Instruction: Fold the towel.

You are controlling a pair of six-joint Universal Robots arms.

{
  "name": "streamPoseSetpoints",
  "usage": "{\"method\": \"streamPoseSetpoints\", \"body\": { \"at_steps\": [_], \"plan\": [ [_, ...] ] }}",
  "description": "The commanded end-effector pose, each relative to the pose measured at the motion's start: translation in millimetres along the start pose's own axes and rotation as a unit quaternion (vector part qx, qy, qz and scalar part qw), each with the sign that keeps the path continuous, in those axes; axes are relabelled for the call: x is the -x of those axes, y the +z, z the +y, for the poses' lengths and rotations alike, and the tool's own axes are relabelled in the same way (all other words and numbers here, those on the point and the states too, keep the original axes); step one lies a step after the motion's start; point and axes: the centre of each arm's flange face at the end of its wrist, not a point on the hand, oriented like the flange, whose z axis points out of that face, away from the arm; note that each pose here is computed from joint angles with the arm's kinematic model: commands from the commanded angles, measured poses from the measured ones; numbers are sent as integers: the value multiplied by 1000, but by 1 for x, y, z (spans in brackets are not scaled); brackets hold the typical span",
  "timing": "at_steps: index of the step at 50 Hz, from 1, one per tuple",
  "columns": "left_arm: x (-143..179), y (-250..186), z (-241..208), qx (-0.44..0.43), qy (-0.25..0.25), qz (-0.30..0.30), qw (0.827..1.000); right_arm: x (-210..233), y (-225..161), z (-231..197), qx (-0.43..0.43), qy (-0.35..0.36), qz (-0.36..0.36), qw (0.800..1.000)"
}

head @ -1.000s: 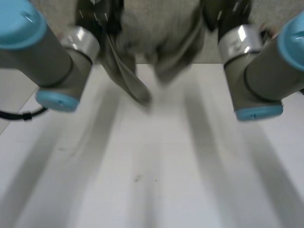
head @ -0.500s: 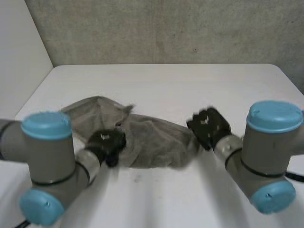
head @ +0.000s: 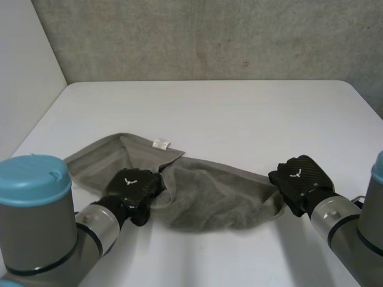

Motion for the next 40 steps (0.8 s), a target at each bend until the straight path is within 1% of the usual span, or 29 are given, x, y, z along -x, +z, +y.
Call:
{"method": "streamPoseSetpoints", "body": {
  "at_steps": [1,6,11,13,14,16,17,24,26,29,31,32,34,35,37,38,39,40],
  "plan": [
    [-8,-6,5,5,5,11,1000,-8,-6,-1,0,-6,19,1000],
    [-7,-7,3,5,5,9,1000,-15,-7,-12,-22,-1,33,999],
    [2,-13,-3,1,-1,-5,1000,-27,-6,-26,-44,15,53,998],
    [15,-15,-9,-9,-10,-26,1000,-32,-4,-31,-53,26,60,996],
    [15,-15,-10,-9,-10,-27,1000,-36,-3,-35,-61,37,65,995],
    [28,-17,-15,-20,-19,-46,999,-40,-2,-41,-70,47,69,994],
    [28,-17,-15,-20,-19,-46,999,-42,-2,-47,-79,56,69,993],
    [57,-20,-26,-38,-34,-92,994,-48,-2,-67,-91,77,55,991],
    [60,-21,-24,-34,-36,-99,994,-38,4,-76,-92,80,20,992],
    [66,-21,-18,-25,-42,-107,993,-31,5,-82,-97,77,-1,992],
    [69,-21,-15,-20,-45,-113,992,-24,8,-92,-110,71,-35,991],
    [72,-21,-11,-14,-49,-117,992,-24,8,-92,-110,71,-35,991],
    [75,-21,-8,-8,-52,-123,991,-15,16,-99,-126,64,-74,987],
    [78,-20,-6,-6,-55,-125,991,-15,16,-99,-127,64,-75,987],
    [80,-18,-4,-4,-59,-121,991,-5,26,-106,-148,59,-113,981],
    [80,-18,-4,-4,-59,-121,991,-5,26,-106,-148,58,-113,981],
    [83,-16,-2,-2,-63,-116,991,5,31,-109,-158,53,-139,976],
    [86,-15,-2,-2,-66,-111,992,5,31,-109,-158,53,-139,976]
  ]
}}
